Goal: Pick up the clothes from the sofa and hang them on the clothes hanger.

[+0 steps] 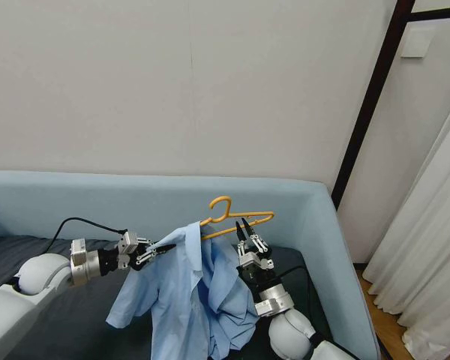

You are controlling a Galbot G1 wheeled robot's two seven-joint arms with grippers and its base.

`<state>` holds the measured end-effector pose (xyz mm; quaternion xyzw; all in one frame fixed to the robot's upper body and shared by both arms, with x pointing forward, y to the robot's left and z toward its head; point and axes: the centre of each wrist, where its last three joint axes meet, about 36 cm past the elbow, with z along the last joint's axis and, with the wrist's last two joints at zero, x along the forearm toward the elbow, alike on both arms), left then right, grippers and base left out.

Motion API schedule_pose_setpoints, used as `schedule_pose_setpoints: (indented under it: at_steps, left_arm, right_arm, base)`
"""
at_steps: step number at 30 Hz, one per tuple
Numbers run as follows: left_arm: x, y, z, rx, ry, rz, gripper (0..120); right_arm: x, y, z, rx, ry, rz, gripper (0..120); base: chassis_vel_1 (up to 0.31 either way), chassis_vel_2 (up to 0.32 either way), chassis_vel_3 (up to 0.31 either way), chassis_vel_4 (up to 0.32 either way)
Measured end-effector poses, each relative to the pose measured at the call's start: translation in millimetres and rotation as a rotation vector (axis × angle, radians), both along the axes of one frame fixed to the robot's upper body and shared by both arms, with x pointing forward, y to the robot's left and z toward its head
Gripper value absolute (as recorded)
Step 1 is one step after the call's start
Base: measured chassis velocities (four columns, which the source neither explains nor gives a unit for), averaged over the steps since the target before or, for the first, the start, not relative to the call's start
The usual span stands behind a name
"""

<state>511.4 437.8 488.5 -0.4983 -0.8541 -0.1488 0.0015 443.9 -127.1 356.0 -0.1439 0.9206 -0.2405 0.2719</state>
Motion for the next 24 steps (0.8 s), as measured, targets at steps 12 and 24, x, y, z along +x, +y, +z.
schedule_pose_setpoints:
  at_steps: [12, 24]
  left_arm:
    - [3.3, 14.2, 3.7, -0.014, -0.032, 0.041, 2]
    - [-3.1, 21.0, 10.5, -0.029, -0.065, 0.059, 2]
  right_arm:
    - [-20.5, 3.3, -29.7, 0.675, 0.629, 0.217, 81]
    - [6.8, -27.4, -67.4, 0.945, 0.813, 0.452, 100]
  base:
    - [0.000, 0.000, 0.000, 0.000]
    - [0.000, 0.000, 0.000, 0.000]
